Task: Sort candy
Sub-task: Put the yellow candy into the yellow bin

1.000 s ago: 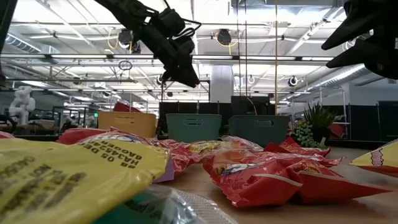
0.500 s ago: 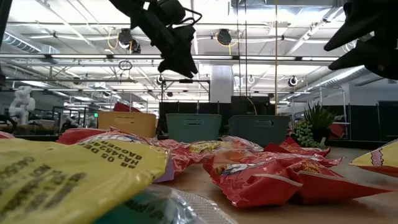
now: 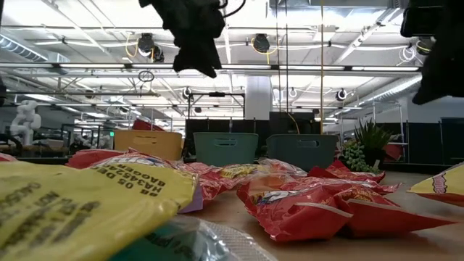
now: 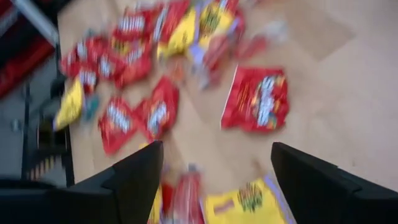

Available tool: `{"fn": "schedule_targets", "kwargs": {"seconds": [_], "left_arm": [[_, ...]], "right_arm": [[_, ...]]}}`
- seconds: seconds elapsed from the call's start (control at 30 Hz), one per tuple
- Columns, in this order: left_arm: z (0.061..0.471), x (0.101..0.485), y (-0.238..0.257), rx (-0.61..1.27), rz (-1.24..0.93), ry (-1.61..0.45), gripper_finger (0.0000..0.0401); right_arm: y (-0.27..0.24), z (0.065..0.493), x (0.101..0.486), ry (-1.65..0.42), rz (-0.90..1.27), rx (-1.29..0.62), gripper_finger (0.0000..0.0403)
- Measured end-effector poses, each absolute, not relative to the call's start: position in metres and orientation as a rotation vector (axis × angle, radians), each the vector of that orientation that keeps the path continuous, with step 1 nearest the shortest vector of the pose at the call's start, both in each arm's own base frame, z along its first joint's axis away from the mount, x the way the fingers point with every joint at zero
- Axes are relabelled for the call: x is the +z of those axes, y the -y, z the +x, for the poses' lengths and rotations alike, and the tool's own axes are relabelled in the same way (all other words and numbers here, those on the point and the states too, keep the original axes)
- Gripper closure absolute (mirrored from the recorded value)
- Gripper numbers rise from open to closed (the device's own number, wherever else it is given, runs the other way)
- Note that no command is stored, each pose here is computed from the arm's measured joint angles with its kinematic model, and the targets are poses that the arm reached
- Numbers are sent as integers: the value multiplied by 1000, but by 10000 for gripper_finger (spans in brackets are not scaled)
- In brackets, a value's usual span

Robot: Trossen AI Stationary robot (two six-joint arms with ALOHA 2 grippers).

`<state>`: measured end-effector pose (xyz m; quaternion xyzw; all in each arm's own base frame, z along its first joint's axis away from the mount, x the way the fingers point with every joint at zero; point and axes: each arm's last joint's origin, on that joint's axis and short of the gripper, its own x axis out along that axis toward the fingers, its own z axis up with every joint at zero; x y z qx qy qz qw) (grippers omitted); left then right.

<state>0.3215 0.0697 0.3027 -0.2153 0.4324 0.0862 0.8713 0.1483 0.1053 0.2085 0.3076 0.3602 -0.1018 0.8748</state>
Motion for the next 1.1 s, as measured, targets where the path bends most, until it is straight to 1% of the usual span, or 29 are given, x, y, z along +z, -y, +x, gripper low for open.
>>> {"fn": "schedule_targets", "kwargs": {"seconds": [0.1,0.17,0.3,0.4,0.6,0.7,0.8,0.97,1.1], "left_arm": [[322,300,-43,149,-420,-967,260],[324,299,-24,169,-373,-978,260],[324,299,16,232,-287,-961,260],[322,297,44,204,-263,-955,260],[314,260,81,118,-290,-963,260],[309,239,93,31,-305,-975,260],[299,226,97,-24,-319,-965,260],[274,222,93,-70,-406,-856,260],[247,223,87,-98,-469,-762,260]], "right_arm": [[-104,147,206,-835,629,-175,112],[-102,145,203,-894,617,-174,117],[-100,143,199,-988,595,-160,128],[-102,145,194,-1031,567,-150,133],[-114,160,189,-1183,415,-161,138],[-123,172,187,-1250,314,-172,138],[-133,185,176,-1307,220,-172,138],[-142,197,143,-1407,120,-221,138],[-145,202,125,-1450,128,-304,138]]}}
